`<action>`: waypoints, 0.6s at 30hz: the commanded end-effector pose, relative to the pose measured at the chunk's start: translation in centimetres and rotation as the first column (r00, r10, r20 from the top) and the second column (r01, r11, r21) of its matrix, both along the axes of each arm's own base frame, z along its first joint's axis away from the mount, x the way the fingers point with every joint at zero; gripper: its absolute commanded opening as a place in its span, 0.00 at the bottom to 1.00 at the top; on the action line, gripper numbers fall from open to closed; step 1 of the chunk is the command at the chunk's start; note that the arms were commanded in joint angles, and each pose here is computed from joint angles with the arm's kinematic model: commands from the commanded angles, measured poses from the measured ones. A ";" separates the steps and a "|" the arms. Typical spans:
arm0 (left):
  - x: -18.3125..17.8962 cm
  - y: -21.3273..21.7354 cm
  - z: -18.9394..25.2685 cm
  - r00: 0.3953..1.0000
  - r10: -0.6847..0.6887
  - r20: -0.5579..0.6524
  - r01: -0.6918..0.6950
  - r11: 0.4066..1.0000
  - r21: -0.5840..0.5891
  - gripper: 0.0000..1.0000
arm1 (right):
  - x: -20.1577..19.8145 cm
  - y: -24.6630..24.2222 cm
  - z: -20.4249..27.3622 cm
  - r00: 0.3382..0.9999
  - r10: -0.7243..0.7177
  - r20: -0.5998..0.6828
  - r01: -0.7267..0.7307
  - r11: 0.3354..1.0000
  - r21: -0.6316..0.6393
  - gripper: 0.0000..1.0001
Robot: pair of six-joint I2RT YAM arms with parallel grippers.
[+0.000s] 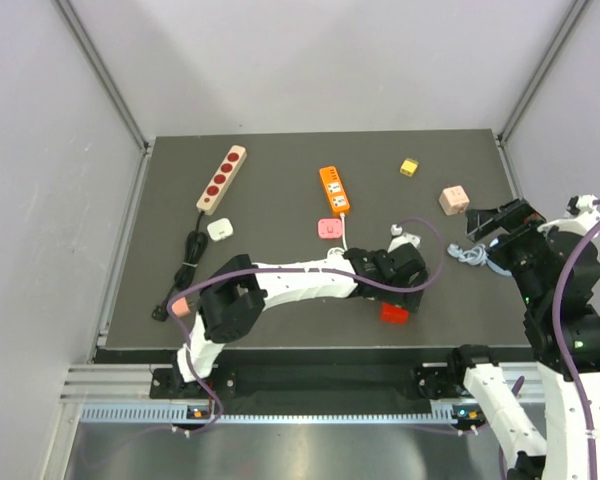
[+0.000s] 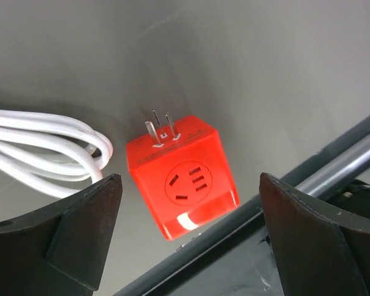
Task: Insert the plug
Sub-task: Pick up the plug from the center of the board.
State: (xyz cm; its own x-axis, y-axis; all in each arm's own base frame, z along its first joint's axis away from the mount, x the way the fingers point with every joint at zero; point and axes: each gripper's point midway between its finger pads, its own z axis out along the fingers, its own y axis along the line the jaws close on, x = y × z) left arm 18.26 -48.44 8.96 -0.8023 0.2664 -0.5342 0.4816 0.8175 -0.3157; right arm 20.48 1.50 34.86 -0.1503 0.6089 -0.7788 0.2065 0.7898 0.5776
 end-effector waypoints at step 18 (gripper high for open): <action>-1.9 -0.5 2.8 0.971 0.023 -0.239 -0.060 0.987 -0.148 0.00 | 2.3 4.0 -4.8 0.957 0.270 -0.106 -0.277 0.959 -0.054 1.00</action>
